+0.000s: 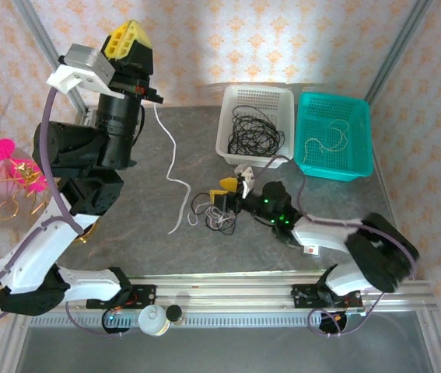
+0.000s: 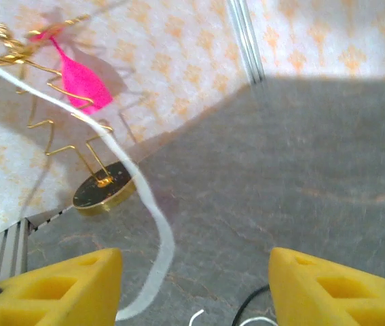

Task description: Untangle the cables

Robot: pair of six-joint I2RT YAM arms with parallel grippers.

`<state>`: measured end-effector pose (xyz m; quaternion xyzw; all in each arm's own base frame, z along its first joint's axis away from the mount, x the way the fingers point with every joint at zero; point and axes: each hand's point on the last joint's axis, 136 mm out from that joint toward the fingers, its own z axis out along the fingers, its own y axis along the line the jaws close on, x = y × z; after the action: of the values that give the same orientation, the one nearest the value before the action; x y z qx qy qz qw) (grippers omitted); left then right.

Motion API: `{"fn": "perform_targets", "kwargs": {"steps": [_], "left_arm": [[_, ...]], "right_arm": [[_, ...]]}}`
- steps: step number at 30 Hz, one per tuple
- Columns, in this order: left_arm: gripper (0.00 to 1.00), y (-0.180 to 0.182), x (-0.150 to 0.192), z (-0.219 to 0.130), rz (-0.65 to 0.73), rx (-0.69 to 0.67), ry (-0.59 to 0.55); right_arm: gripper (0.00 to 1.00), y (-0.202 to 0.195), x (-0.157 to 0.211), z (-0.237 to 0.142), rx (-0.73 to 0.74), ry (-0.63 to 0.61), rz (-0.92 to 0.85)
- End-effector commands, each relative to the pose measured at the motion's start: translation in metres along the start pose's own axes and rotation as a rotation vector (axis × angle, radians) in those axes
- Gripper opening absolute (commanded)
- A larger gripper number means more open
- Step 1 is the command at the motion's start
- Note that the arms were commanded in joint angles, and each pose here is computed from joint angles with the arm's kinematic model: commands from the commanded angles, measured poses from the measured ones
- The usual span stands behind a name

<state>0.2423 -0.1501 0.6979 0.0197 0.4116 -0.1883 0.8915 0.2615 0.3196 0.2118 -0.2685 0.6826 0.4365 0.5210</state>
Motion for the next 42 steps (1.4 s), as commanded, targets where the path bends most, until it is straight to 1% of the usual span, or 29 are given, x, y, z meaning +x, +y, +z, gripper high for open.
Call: {"fn": "perform_targets", "kwargs": {"steps": [1,3,4,5,7,9,11,14,16,19,22,24,26,28,29,30,32,34,37,40,41,42], "left_arm": [[0.0,0.0,-0.009,-0.011,-0.039,0.033,0.004],[0.0,-0.007,-0.001,-0.012,-0.029,0.074,0.036],[0.0,-0.011,0.003,-0.012,-0.029,0.095,0.053],[0.0,-0.015,0.007,-0.013,-0.03,0.115,0.068],[0.0,-0.022,0.014,-0.013,-0.035,0.152,0.095],[0.0,-0.029,0.022,-0.011,-0.046,0.181,0.121],[0.0,-0.037,0.03,-0.01,-0.064,0.211,0.144],[0.0,-0.047,0.041,-0.009,-0.09,0.249,0.172],[0.0,-0.052,0.051,-0.007,-0.099,0.266,0.195],[0.0,-0.057,0.058,-0.007,-0.112,0.284,0.216],[0.0,-0.06,0.063,-0.009,-0.124,0.296,0.225],[0.0,-0.06,0.064,-0.009,-0.127,0.296,0.224],[0.0,-0.06,0.064,-0.01,-0.13,0.296,0.223],[0.0,-0.06,0.063,-0.01,-0.129,0.297,0.22],[0.0,-0.06,0.063,-0.01,-0.127,0.297,0.22],[0.0,-0.06,0.063,-0.01,-0.126,0.3,0.219],[0.0,-0.06,0.062,-0.01,-0.123,0.298,0.218],[0.0,-0.059,0.061,-0.01,-0.12,0.294,0.214],[0.0,-0.058,0.06,-0.009,-0.114,0.291,0.21],[0.01,-0.057,0.061,-0.01,-0.107,0.286,0.207],[0.07,-0.056,0.06,-0.01,-0.107,0.28,0.205],[0.16,-0.055,0.06,-0.01,-0.108,0.276,0.203]], "right_arm": [[0.61,0.018,-0.022,-0.017,-0.04,0.024,-0.194],[0.64,0.027,-0.053,-0.029,-0.033,-0.02,-0.272],[0.68,0.028,-0.07,-0.035,-0.01,-0.047,-0.29],[0.75,0.028,-0.089,-0.041,0.014,-0.078,-0.293],[0.82,0.034,-0.117,-0.05,0.009,-0.12,-0.293],[0.83,0.043,-0.14,-0.053,-0.033,-0.133,-0.287],[0.84,0.057,-0.154,-0.051,-0.126,-0.116,-0.295],[0.84,0.072,-0.165,-0.039,-0.231,-0.071,-0.316],[0.85,0.086,-0.165,-0.029,-0.353,-0.034,-0.326],[0.85,0.105,-0.163,-0.022,-0.514,-0.02,-0.313],[0.83,0.115,-0.16,-0.007,-0.566,-0.01,-0.275],[0.82,0.114,-0.155,0.006,-0.545,0.004,-0.258],[0.79,0.105,-0.153,0.017,-0.502,0.011,-0.225],[0.72,0.1,-0.146,0.024,-0.489,0.036,-0.197],[0.67,0.098,-0.143,0.026,-0.49,0.049,-0.186],[0.6,0.098,-0.14,0.027,-0.492,0.062,-0.181],[0.45,0.095,-0.136,0.027,-0.484,0.073,-0.168],[0.28,0.094,-0.135,0.026,-0.471,0.073,-0.157],[0.16,0.088,-0.135,0.023,-0.439,0.075,-0.135],[0.09,0.081,-0.138,0.019,-0.401,0.076,-0.092],[0.07,0.078,-0.14,0.019,-0.376,0.075,-0.067],[0.03,0.072,-0.143,0.019,-0.345,0.078,-0.032]]}}
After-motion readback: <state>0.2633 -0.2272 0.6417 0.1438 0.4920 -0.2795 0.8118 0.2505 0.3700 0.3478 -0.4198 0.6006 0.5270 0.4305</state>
